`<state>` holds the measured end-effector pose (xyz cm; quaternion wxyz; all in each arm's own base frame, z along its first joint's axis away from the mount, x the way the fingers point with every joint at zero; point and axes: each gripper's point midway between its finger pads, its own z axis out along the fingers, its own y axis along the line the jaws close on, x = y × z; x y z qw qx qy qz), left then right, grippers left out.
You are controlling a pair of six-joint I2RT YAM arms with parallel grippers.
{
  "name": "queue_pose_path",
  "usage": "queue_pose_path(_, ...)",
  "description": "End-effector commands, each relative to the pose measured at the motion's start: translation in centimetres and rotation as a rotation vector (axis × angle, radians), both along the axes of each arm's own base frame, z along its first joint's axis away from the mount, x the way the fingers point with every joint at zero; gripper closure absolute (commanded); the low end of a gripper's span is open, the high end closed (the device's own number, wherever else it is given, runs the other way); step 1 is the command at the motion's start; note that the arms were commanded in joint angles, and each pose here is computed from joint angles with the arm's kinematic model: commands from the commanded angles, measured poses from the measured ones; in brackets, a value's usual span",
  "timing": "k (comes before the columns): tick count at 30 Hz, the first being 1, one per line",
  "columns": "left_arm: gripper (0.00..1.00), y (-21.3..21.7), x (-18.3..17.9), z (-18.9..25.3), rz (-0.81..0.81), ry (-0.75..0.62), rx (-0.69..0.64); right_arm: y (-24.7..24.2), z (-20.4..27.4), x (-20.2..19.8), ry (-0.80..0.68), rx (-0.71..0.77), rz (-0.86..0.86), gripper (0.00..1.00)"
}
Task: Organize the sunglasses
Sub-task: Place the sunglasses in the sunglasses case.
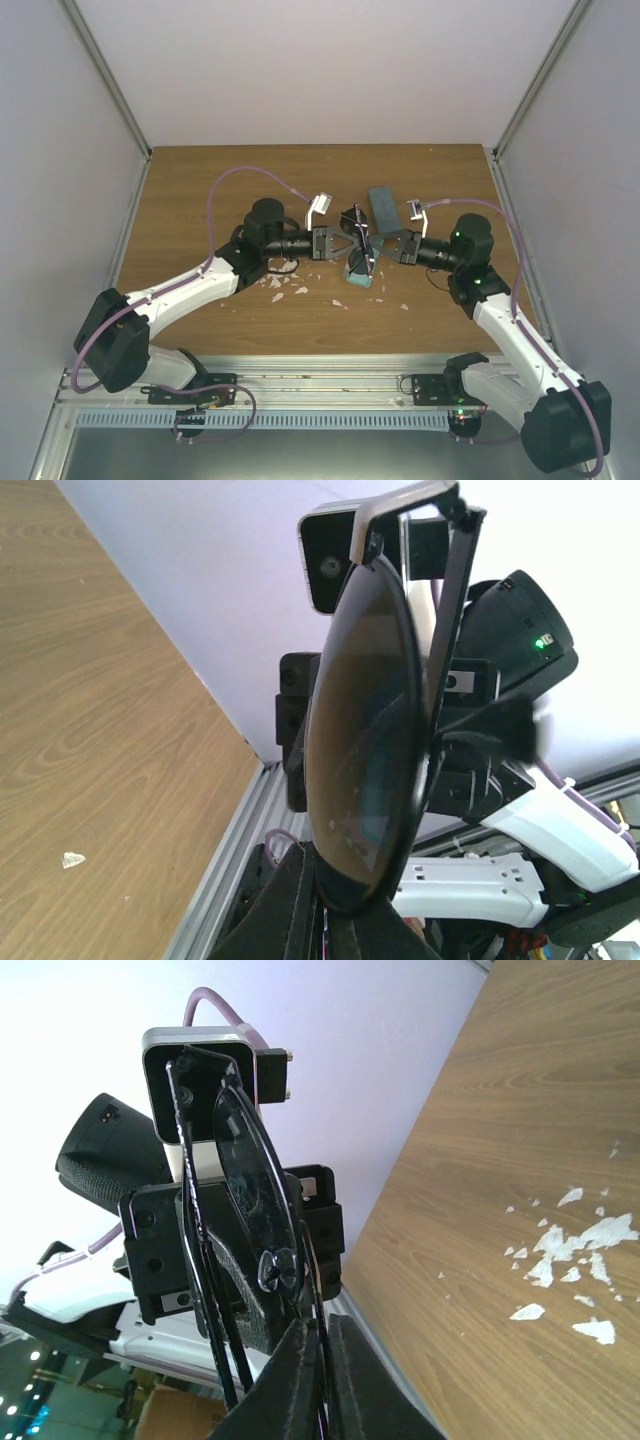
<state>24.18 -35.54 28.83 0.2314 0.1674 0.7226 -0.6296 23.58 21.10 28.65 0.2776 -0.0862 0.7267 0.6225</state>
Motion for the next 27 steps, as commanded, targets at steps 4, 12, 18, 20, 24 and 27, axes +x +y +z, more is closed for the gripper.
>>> queue_pose_path(4, 0.95, -1.0, -0.3, 1.8, -0.050, -0.038, -0.051, 0.5, 0.9, -1.0, -0.058, 0.016, 0.068, 0.88)
queue_pose_path(12, 0.96, -1.4, -0.2, 1.3, -0.070, -0.011, -0.047, 0.8, 1.5, -1.2, -0.090, 0.023, 0.089, 0.86)
queue_pose_path(18, 0.95, -1.4, 0.1, 0.9, -0.054, -0.004, -0.028, 0.7, 0.8, -0.7, -0.058, 0.007, 0.049, 0.99)
queue_pose_path(20, 0.91, -1.1, 0.7, 0.4, -0.014, -0.006, 0.003, 0.4, 0.6, -0.3, -0.050, -0.008, 0.013, 1.00)
queue_pose_path(24, 0.77, 0.6, 2.4, -1.9, 0.138, 0.007, 0.123, -0.1, -0.1, 0.7, -0.013, -0.042, -0.070, 0.99)
queue_pose_path(27, 0.68, 2.4, 3.4, -3.2, 0.236, 0.009, 0.178, -0.7, -1.0, 1.5, 0.036, -0.063, -0.135, 0.99)
